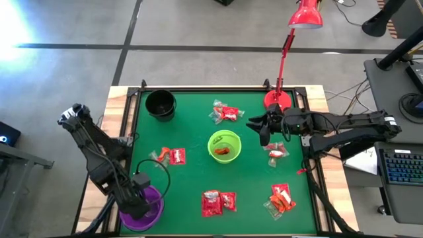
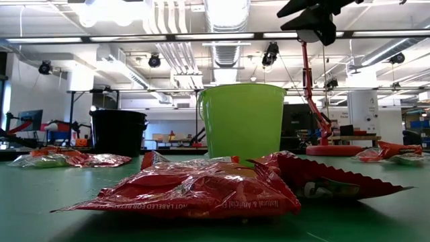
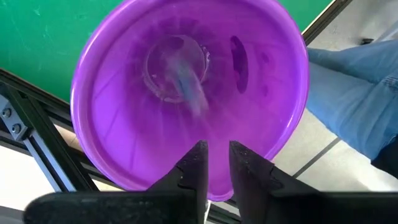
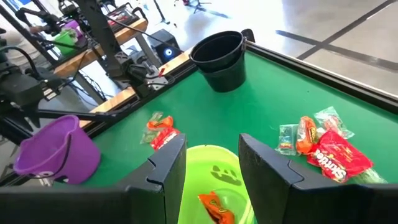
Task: Sort candy
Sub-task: Put the red candy into the black bucket
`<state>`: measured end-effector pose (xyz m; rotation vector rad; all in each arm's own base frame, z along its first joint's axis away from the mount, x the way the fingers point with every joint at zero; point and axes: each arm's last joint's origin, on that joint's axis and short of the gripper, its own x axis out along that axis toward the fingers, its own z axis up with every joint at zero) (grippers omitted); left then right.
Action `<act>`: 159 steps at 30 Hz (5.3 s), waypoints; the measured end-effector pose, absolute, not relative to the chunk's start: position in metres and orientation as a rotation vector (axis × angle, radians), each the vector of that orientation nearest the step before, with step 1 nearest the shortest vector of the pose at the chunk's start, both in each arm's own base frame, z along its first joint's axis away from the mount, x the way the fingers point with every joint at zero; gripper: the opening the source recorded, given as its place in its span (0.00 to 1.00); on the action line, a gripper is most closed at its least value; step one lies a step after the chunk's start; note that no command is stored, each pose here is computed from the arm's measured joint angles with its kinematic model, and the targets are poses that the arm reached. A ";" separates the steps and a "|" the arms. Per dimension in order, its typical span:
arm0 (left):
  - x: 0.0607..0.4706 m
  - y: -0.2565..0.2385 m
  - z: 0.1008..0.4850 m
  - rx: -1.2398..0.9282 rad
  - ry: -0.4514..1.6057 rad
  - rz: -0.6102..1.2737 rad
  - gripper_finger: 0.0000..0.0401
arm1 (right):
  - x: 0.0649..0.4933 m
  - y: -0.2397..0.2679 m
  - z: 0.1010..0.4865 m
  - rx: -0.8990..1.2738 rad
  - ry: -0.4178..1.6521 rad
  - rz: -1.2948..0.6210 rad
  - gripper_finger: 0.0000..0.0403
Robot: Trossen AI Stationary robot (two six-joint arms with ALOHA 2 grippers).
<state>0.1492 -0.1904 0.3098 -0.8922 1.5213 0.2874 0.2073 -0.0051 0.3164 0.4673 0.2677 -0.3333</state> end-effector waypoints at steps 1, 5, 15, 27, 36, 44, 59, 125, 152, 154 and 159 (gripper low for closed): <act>0.149 -0.190 0.310 -0.892 1.522 0.288 0.14 | 0.207 -0.005 0.317 0.468 0.265 -0.333 0.34; 0.149 -0.190 0.310 -0.878 1.517 0.279 0.18 | 0.208 -0.005 0.317 0.468 0.259 -0.331 0.34; 0.155 -0.167 0.313 -0.659 1.166 0.423 0.20 | 0.212 -0.018 0.315 0.397 0.260 -0.376 0.34; 0.146 -0.126 0.323 -0.467 0.984 0.657 0.20 | 0.228 -0.061 0.293 0.268 0.380 -0.509 0.34; 0.144 -0.100 0.335 -0.356 0.790 0.735 0.20 | 0.248 -0.093 0.265 0.283 0.472 -0.490 0.34; 0.143 -0.066 0.346 -0.229 0.785 0.766 0.20 | 0.271 -0.127 0.252 0.338 0.537 -0.483 0.34; 0.101 -0.017 0.371 -0.154 0.679 0.808 0.20 | 0.312 -0.202 0.247 0.470 0.811 -0.513 0.34; 0.090 -0.012 0.375 -0.103 0.675 0.760 0.20 | 0.320 -0.264 0.171 0.477 1.053 -0.104 0.36; 0.085 -0.010 0.376 -0.116 0.661 0.756 0.20 | 0.329 -0.265 0.117 0.551 1.144 -0.071 0.33; 0.085 -0.010 0.376 -0.117 0.661 0.756 0.20 | 0.329 -0.265 0.116 0.561 1.144 -0.076 0.28; 0.085 -0.010 0.376 -0.117 0.660 0.756 0.20 | 0.330 -0.264 0.117 0.566 1.140 -0.084 0.11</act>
